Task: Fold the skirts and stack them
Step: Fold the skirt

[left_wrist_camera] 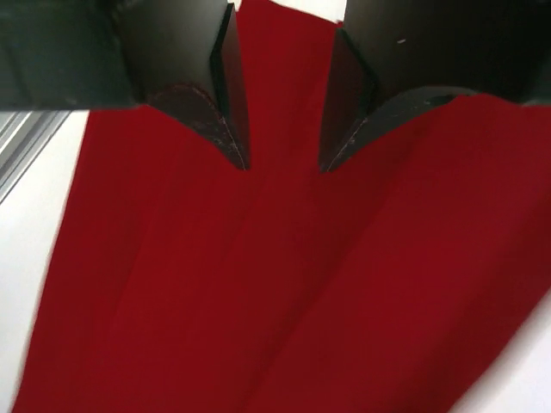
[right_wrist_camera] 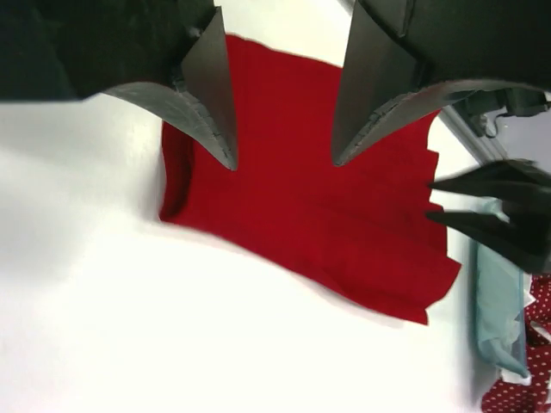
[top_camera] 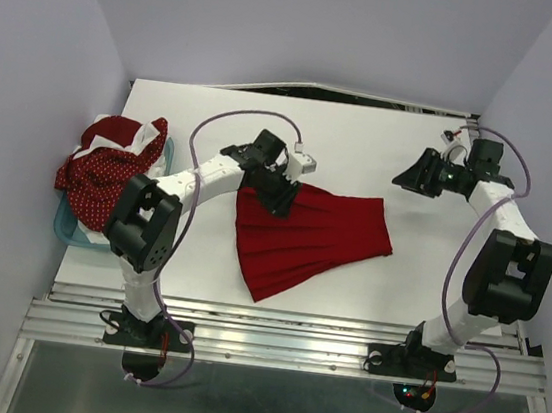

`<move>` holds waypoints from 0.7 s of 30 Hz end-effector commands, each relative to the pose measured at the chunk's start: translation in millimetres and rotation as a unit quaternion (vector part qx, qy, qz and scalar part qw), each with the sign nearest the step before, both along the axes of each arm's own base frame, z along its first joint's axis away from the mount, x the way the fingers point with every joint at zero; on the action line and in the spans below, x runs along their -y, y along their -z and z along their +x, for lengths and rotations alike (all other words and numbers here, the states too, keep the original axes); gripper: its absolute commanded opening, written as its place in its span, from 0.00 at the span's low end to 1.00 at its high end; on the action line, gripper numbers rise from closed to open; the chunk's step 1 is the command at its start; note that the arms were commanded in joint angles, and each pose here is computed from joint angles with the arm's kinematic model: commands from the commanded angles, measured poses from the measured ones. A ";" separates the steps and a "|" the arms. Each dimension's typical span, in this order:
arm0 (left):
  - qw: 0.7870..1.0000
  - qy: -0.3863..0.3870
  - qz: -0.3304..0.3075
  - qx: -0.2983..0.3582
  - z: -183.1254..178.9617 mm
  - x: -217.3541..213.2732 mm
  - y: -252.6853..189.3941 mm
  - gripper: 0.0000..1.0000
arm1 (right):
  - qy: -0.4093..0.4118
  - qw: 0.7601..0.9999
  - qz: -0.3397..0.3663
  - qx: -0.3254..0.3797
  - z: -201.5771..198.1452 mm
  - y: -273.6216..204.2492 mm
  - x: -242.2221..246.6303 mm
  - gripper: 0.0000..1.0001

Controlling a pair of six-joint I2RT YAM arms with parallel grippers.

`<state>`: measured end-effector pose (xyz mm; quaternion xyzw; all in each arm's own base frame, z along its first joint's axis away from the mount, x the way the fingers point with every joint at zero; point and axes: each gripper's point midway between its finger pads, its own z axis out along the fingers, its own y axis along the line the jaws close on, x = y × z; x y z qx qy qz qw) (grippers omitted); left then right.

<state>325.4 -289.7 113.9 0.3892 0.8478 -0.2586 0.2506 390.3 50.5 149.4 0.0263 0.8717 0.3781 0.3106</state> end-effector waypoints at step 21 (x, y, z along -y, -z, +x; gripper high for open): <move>0.975 -0.021 0.218 -0.034 32.0 -86.4 118.3 0.42 | -0.249 0.942 -0.226 -0.012 27.7 111.7 -63.5 0.58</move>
